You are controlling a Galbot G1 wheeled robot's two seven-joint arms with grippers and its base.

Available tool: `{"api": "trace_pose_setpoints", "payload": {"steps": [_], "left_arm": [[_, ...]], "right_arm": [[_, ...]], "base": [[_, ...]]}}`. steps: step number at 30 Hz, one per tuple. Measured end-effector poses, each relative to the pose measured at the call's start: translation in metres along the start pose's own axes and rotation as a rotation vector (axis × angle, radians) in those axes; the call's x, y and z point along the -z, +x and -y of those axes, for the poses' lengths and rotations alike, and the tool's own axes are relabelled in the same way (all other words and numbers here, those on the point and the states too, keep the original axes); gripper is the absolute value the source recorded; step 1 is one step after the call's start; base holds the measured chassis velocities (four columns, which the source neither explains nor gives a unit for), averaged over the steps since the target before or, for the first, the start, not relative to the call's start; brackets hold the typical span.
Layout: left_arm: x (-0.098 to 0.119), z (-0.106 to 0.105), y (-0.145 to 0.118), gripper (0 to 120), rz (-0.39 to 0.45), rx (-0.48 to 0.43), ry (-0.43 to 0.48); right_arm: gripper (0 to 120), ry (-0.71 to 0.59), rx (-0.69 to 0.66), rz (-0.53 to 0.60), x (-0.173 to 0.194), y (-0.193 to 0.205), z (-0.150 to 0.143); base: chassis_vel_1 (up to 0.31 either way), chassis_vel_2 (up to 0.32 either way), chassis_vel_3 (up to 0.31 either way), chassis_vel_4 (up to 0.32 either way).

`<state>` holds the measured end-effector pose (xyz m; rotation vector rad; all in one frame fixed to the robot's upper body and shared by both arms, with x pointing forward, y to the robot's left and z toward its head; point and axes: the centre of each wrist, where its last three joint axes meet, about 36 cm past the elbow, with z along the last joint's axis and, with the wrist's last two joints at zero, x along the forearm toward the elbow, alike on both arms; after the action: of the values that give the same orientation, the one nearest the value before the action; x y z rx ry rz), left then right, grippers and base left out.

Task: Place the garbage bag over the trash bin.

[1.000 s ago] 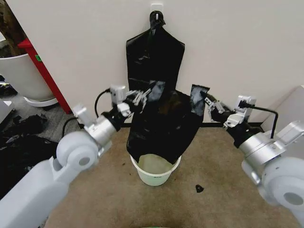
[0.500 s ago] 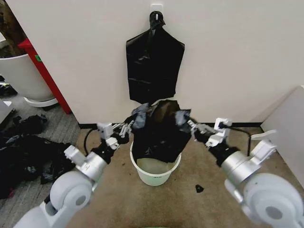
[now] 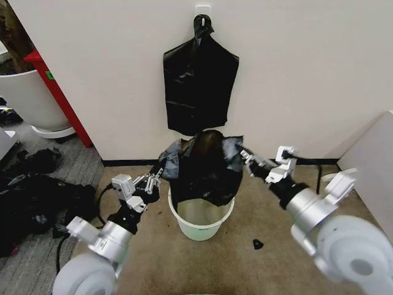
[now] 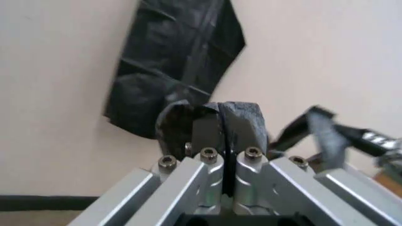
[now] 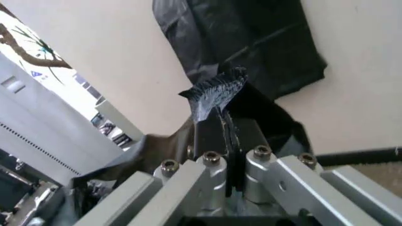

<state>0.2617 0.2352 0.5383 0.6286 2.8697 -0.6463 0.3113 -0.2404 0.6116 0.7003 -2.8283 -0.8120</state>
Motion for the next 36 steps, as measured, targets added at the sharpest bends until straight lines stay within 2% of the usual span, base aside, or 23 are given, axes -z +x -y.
{"api": "trace_pose_setpoints", "payload": {"steps": [4, 6, 8, 10, 15, 20, 22, 25, 28, 34, 36], "left_arm": [[0.006, -0.005, 0.004, 0, -0.002, 0.025, -0.02], [0.003, -0.004, 0.005, 0, -0.009, 0.039, -0.003], [-0.004, 0.0, 0.005, 0, -0.028, 0.056, 0.041], [-0.024, -0.005, 0.003, 0, -0.073, 0.106, 0.09], [-0.048, -0.016, -0.005, 0, -0.121, 0.148, 0.128], [-0.05, -0.019, -0.013, 0, -0.139, 0.15, 0.149], [-0.055, -0.026, -0.017, 0, -0.158, 0.16, 0.145], [-0.073, -0.049, -0.025, 0, -0.195, 0.188, 0.123], [-0.08, -0.055, -0.031, 0, -0.197, 0.202, 0.113], [-0.07, -0.041, -0.03, 0, -0.176, 0.183, 0.116], [-0.052, -0.031, -0.026, 0, -0.149, 0.147, 0.098]], "right_arm": [[0, 0.001, 0.003, 0.014, 0.001, 0.0, 0.0], [0, -0.028, 0.0, -0.016, -0.007, -0.001, -0.002], [0, -0.068, 0.001, -0.061, -0.018, -0.002, -0.004], [0, -0.114, 0.009, -0.101, -0.028, -0.002, -0.007], [0, -0.16, 0.017, -0.104, -0.036, -0.004, -0.011], [0, -0.17, 0.009, -0.091, -0.035, -0.007, -0.008], [0, -0.182, -0.004, -0.101, -0.039, -0.01, -0.002], [0, -0.229, -0.027, -0.148, -0.061, -0.019, 0.005], [0, -0.237, -0.038, -0.167, -0.074, -0.024, 0.006], [0, -0.239, -0.004, -0.154, -0.061, -0.021, -0.005], [0, -0.227, 0.013, -0.116, -0.042, -0.013, -0.012]], "base": [[0.0, 0.0, 0.0, 0.0], [0.0, 0.0, 0.0, 0.0], [0.0, 0.0, 0.0, 0.0], [0.0, 0.0, 0.0, 0.0], [0.0, 0.0, 0.0, 0.0], [0.0, 0.0, 0.0, 0.0], [0.0, 0.0, 0.0, 0.0], [0.0, 0.0, 0.0, 0.0], [0.0, 0.0, 0.0, 0.0], [0.0, 0.0, 0.0, 0.0], [0.0, 0.0, 0.0, 0.0]]}}
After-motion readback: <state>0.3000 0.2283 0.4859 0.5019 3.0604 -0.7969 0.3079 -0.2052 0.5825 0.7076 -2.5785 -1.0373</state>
